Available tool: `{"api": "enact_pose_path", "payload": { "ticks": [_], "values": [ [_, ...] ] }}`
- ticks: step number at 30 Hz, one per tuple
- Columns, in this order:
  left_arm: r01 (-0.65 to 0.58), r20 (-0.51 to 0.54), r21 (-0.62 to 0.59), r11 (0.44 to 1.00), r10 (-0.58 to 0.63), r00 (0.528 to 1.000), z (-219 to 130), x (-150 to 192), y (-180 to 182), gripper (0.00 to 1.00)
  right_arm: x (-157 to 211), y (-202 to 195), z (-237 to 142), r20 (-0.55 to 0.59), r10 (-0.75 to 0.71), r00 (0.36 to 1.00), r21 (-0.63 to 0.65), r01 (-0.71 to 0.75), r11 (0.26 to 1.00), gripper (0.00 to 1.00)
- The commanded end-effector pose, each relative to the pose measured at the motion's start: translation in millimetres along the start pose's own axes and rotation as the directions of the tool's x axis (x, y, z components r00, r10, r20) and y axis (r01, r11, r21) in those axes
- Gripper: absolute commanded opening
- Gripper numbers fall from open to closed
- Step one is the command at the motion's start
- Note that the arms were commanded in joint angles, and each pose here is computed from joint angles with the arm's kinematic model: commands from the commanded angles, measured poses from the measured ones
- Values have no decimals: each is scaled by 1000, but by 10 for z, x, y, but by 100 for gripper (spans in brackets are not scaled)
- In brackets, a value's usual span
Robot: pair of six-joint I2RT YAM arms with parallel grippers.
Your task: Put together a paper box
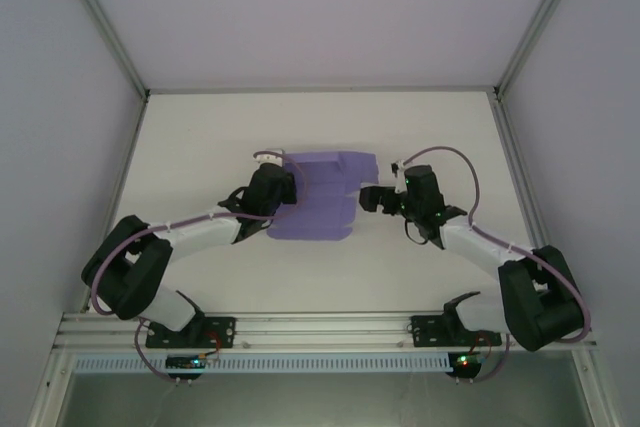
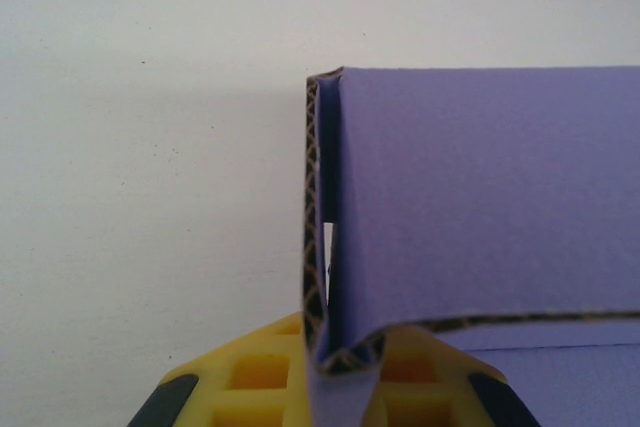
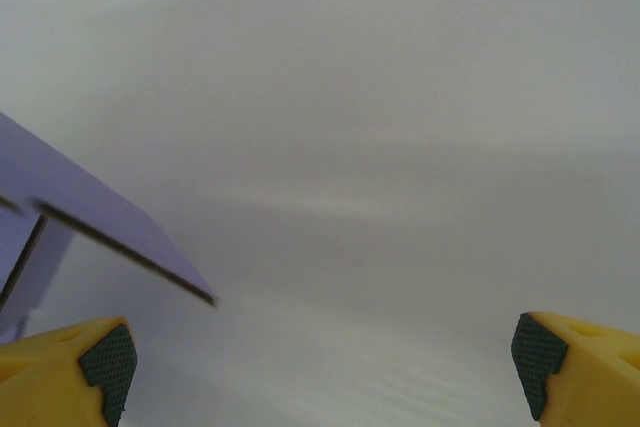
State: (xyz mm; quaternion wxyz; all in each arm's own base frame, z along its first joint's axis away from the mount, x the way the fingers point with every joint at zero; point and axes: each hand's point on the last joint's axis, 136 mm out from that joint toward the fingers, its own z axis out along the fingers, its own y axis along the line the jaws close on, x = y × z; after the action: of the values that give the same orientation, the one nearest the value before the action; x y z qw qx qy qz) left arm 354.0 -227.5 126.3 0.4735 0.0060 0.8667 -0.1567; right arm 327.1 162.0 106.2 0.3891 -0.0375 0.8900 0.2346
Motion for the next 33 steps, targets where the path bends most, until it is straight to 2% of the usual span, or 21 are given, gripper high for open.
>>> {"api": "enact_pose_path", "payload": {
  "ticks": [1, 5, 11, 17, 21, 26, 31, 33],
  "values": [
    [16, 7, 34, 999, -16, 1000, 21, -56, -77, 0, -273, 149, 14, 69, -43, 997, -56, 47, 997, 99],
    [19, 4, 36, 999, -19, 1000, 36, -50, -85, 0, -340, 252, 84, 79, -68, 995, -84, 75, 994, 99],
    [51, 7, 40, 998, -51, 999, 49, -53, -97, 0, -347, 501, 323, 49, -28, 998, -171, 36, 985, 99],
    [86, 3, 44, 995, -86, 996, 69, -71, -128, 0, -248, 536, 572, 45, -36, 998, -86, 40, 995, 100],
    [90, -4, 53, 995, -90, 996, 87, -57, -151, 0, -276, 485, 623, 96, -61, 994, 28, 59, 998, 100],
    [89, -14, 59, 994, -88, 996, 94, -35, -160, 0, -267, 319, 621, 100, -91, 991, 180, 71, 981, 99],
    [84, -17, 48, 995, -83, 996, 89, -21, -138, 0, -224, 285, 497, 92, -98, 991, 194, 79, 978, 99],
    [82, -15, 42, 996, -81, 997, 94, -18, -123, 0, -266, 369, 424, 104, -109, 989, 138, 94, 986, 99]
  ]
}}
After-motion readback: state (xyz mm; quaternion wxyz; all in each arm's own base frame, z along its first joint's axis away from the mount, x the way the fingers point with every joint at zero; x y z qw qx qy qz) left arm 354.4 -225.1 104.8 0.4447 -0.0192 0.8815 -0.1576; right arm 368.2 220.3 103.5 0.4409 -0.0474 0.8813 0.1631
